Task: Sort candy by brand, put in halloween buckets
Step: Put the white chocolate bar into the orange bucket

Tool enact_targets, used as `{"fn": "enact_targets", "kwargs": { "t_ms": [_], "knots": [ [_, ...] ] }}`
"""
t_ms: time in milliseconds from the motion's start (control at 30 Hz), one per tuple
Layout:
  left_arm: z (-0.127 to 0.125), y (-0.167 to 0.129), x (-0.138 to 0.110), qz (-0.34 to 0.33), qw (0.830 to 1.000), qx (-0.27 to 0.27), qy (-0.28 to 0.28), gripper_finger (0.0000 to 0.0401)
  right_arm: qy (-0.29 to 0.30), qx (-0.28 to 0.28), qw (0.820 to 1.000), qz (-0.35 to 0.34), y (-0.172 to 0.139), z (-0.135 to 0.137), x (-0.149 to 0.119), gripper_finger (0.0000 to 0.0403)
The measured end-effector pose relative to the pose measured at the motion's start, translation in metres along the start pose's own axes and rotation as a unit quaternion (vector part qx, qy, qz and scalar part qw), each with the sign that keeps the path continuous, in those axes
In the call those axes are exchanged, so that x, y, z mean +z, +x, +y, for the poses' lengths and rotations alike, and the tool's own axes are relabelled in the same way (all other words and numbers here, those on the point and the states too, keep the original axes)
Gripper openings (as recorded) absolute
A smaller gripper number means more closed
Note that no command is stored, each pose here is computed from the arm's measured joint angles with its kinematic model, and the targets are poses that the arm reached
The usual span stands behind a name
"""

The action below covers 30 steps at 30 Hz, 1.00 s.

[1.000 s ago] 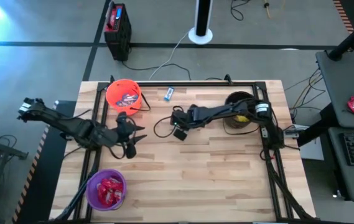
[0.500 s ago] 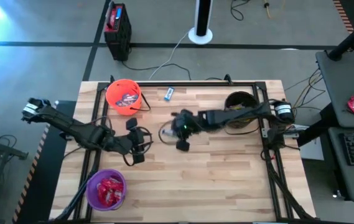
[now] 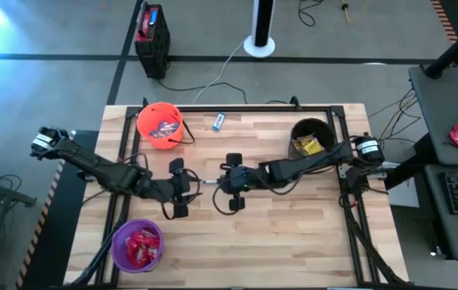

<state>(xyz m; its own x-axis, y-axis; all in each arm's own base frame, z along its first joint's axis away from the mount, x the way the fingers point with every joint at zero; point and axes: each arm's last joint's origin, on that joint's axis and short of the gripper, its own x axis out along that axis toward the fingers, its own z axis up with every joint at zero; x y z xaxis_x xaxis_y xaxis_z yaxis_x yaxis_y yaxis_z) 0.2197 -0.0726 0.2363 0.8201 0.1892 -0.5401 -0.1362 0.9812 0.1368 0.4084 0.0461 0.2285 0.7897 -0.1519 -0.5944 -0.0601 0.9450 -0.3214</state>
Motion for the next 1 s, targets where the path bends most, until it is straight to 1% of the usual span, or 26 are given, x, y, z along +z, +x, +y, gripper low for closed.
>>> {"fn": "enact_targets", "kwargs": {
  "t_ms": [100,233,367,467,533,600,667,733,767,800,900,1000],
  "knots": [
    [0.002,0.0,0.0,-0.003,1.0,0.024,0.0,0.0196,-0.013,-0.001,1.0,-0.001,0.0,0.001,0.0,0.0008],
    [0.002,0.001,-0.002,-0.001,1.0,0.027,0.003,0.0201,-0.024,-0.006,0.999,-0.022,0.0,0.0,0.005,0.0009],
    [0.002,0.001,-0.002,-0.001,1.0,0.03,0.003,0.02,-0.031,-0.002,0.998,-0.056,-0.001,-0.001,0.011,0.0009],
    [0.002,0.001,-0.002,-0.001,0.999,0.034,0.003,0.019,-0.038,-0.003,0.997,-0.073,-0.002,0.0,0.014,0.0009],
    [0.002,0.001,-0.002,-0.001,0.999,0.034,0.008,0.0173,-0.041,-0.006,0.996,-0.081,-0.002,-0.001,0.016,0.0009],
    [0.002,0.001,-0.002,-0.001,0.999,0.034,0.015,0.0144,-0.041,-0.007,0.996,-0.084,-0.002,-0.001,0.016,0.0009],
    [0.002,0.001,-0.002,-0.001,0.999,0.035,0.023,0.01,-0.041,-0.007,0.996,-0.084,-0.002,-0.001,0.016,0.0009],
    [0.003,0.001,-0.003,0.0,0.999,0.035,0.03,0.0044,-0.042,-0.007,0.995,-0.085,-0.002,-0.001,0.017,0.0009],
    [0.003,0.001,-0.003,0.001,0.999,0.035,0.031,0.0023,-0.042,-0.008,0.995,-0.087,-0.002,-0.001,0.017,0.0009],
    [0.002,0.001,-0.003,0.001,0.999,0.035,0.031,0.0016,-0.041,-0.008,0.995,-0.088,-0.002,-0.001,0.017,0.0009],
    [0.003,0.001,-0.003,0.003,0.999,0.035,0.032,0.0015,-0.02,-0.012,0.996,-0.087,-0.001,-0.004,0.017,0.0015],
    [0.003,0.001,-0.003,0.008,0.999,0.037,0.034,0.0008,0.01,-0.013,0.997,-0.081,-0.001,-0.009,0.015,0.0034]
  ]
}}
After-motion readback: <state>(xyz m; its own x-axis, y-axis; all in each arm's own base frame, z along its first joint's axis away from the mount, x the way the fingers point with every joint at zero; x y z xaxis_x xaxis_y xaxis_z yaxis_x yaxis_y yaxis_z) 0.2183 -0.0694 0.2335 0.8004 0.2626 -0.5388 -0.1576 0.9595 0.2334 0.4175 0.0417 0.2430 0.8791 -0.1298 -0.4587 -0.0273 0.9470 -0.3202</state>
